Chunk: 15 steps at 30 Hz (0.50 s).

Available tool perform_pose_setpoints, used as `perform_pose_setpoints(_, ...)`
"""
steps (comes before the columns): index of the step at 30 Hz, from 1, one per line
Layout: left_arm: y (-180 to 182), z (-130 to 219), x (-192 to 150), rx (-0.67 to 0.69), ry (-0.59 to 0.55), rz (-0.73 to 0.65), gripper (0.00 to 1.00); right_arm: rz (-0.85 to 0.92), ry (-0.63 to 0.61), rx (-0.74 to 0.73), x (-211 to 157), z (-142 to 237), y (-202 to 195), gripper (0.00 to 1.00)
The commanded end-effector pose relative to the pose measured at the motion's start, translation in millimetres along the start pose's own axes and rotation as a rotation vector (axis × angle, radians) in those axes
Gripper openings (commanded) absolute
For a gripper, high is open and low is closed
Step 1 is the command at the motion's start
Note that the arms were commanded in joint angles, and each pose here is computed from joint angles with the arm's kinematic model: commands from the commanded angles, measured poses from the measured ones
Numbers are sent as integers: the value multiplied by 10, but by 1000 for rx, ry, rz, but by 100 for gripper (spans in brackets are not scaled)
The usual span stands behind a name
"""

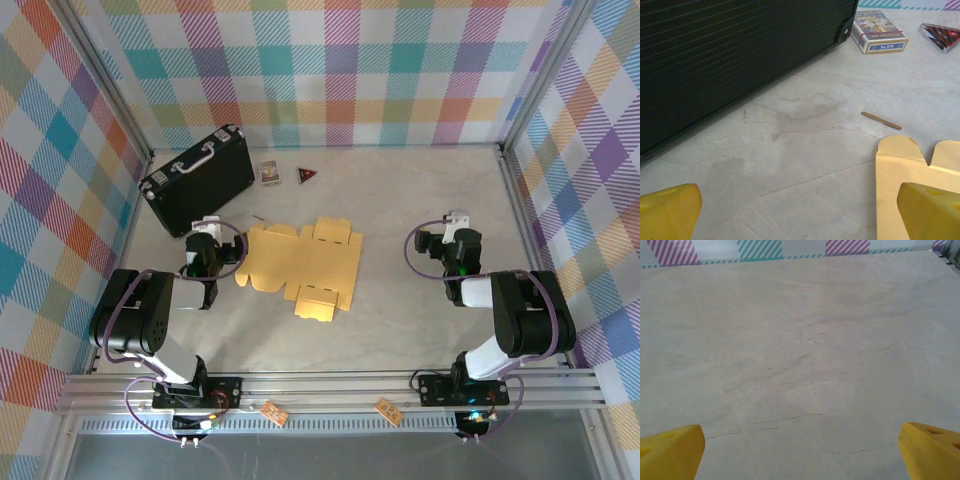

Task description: Fold the paper box

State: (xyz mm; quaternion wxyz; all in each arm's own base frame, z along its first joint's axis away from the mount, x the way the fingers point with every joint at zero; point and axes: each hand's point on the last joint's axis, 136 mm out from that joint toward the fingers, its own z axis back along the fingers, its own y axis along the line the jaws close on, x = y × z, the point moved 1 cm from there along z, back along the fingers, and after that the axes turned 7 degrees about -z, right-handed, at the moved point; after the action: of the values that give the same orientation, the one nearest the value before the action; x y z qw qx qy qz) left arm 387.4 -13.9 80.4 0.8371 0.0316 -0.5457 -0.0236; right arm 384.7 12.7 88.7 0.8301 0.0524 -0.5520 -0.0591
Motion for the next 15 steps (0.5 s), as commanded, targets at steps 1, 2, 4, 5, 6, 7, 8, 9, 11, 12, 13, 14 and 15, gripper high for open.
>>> perform_pose_setpoints(1, -1, -21, 59, -5, -15, 8, 100, 8, -32, 27, 74, -1, 58, 99)
perform_pose_setpoints(2, 1, -21, 60, -5, -16, 7, 99, 8, -32, 27, 73, -2, 58, 99)
perform_pose_setpoints(4, 1, -22, 62, -5, -16, 8, 100, 8, -30, 28, 70, -2, 58, 99)
perform_pose_setpoints(5, 0, -21, 64, -5, -17, 8, 100, 7, -31, 29, 72, -3, 61, 99)
perform_pose_setpoints(6, 1, -21, 60, -5, -16, 8, 100, 6, -28, 29, 68, -5, 58, 99)
perform_pose_setpoints(7, 1, -21, 59, -5, -16, 8, 99, 6, -28, 31, 70, -4, 61, 99)
perform_pose_setpoints(8, 0, -21, 58, -5, -15, 7, 99, 6, -29, 31, 75, -6, 61, 99)
perform_pose_setpoints(9, -3, -21, 58, -6, -15, 7, 100, 6, -27, 32, 71, -6, 64, 99)
perform_pose_setpoints(11, -2, -23, 67, -6, -17, 7, 100, 6, -27, 32, 71, -6, 64, 99)
perform_pose_setpoints(12, 3, -22, 64, -4, -17, 7, 99, 5, -28, 32, 72, -6, 63, 99)
perform_pose_setpoints(13, 1, -21, 59, -5, -16, 8, 99, 5, -27, 32, 69, -6, 61, 99)
perform_pose_setpoints(14, 1, -21, 58, -5, -15, 7, 100, 3, -28, 32, 72, -6, 60, 99)
perform_pose_setpoints(15, 0, -21, 61, -5, -16, 8, 99, 4, -24, 32, 62, -8, 59, 99)
